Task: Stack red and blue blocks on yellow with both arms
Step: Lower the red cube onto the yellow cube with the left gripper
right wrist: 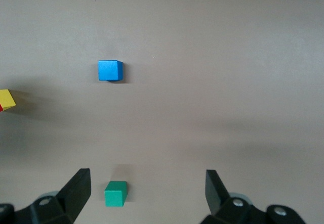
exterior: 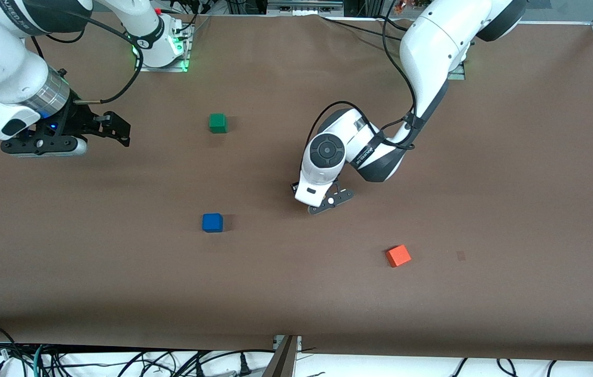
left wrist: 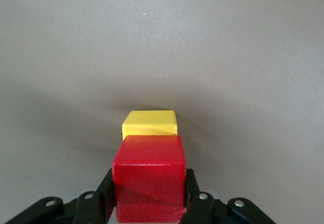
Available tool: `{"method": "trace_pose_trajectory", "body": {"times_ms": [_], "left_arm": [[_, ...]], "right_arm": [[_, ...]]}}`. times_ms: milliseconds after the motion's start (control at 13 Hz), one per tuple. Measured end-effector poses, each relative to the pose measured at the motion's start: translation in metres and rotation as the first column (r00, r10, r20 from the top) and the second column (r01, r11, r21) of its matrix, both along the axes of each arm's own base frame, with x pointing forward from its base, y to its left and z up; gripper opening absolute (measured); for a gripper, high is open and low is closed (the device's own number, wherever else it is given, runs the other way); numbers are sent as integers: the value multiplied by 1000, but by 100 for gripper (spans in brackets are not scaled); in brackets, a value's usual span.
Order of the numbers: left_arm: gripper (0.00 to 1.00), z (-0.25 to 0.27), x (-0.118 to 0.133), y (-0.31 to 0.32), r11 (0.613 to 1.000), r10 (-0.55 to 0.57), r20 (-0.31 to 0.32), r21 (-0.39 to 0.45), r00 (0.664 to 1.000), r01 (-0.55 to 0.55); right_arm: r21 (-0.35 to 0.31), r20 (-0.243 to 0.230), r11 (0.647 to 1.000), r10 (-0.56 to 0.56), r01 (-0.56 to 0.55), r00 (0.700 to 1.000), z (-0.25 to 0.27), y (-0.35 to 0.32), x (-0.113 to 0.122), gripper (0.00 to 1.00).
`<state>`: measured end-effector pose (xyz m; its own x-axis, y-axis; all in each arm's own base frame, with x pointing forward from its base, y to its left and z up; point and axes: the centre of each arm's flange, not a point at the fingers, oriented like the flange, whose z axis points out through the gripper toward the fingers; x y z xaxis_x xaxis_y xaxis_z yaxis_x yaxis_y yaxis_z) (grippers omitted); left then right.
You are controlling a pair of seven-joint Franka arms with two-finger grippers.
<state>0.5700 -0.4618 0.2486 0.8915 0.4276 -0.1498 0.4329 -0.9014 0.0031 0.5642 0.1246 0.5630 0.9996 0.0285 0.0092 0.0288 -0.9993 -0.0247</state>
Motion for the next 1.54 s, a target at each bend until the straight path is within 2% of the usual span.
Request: {"method": "trace_pose_trajectory", "body": {"times_ms": [462,1308,1385,1538], "left_arm": [[56,0,-1,-2,999,-24,26,23,999,23],[56,0,0,-2,999,-25,28,24,999,24],[62,-1,0,-2,999,-24,27,26,999,23],[82,-3,1,0,999,-21,25,29,999,20]], "right_arm": [[0,0,1000,-3,3,1000,0,-2,0,100],[0,1,1000,-4,4,1000,0,-2,1,100],[0,1,1000,-4,4,1000,0,-2,1,100],[1,7,1000,-4,4,1000,0,-2,1,100]]}}
